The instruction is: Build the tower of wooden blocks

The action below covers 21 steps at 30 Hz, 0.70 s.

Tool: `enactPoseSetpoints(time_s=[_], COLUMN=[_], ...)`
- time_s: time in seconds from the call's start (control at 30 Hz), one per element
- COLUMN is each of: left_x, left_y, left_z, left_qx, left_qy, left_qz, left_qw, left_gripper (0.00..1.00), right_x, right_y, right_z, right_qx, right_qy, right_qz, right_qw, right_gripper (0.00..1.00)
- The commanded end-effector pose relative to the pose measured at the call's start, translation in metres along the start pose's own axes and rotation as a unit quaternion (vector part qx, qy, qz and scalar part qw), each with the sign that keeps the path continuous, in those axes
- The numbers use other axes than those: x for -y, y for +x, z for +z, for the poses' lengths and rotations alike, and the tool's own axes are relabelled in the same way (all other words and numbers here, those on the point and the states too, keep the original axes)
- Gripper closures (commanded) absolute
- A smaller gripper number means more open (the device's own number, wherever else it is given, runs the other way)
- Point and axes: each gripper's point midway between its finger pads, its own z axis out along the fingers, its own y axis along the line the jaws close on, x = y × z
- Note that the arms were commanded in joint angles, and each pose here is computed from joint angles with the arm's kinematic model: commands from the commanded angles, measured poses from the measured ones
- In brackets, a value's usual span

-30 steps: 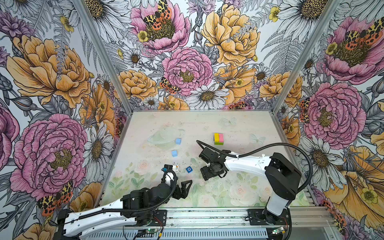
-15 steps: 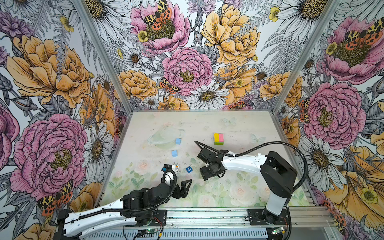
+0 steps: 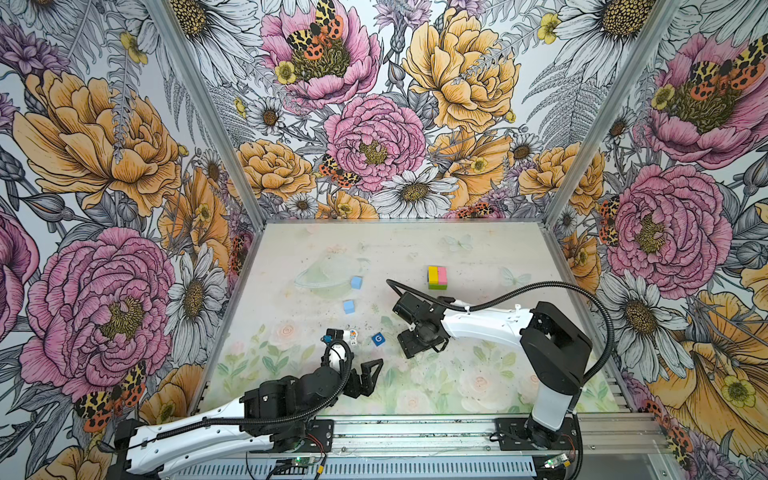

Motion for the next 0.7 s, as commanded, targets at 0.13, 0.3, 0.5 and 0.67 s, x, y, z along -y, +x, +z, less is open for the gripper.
enactPoseSetpoints(time_s=[0.13,0.3,0.5,0.67], left_x=[-0.0038,-0.0029,-0.0030,-0.0027], left_y=[-0.0040,-0.0044,-0.0047,-0.0052], left_z=[-0.0018,-0.0022,-0.0020,-0.0020], left_qx=[0.012,0.012,0.012,0.012], left_qy=[-0.008,-0.006,-0.008,-0.008], left_qz=[0.001,0.000,0.001,0.002], left_qw=[1.000,1.000,1.000,1.000], left_gripper=[0.02,0.02,0.02,0.02], right_x=[-0.0002,0.0012,0.0020,0.0012], right_y=[-0.0021,-0.0004,0.0010,0.0012], right_z=[-0.0011,0.0016,0.0010,-0.0003], right_qx=[0.000,-0.004,-0.004,-0.003], right_qy=[0.010,0.014,0.014,0.012], right_qz=[-0.009,-0.008,-0.008,-0.007], right_qw=[1.000,1.000,1.000,1.000], right_gripper=[0.29,0.30,0.29,0.27])
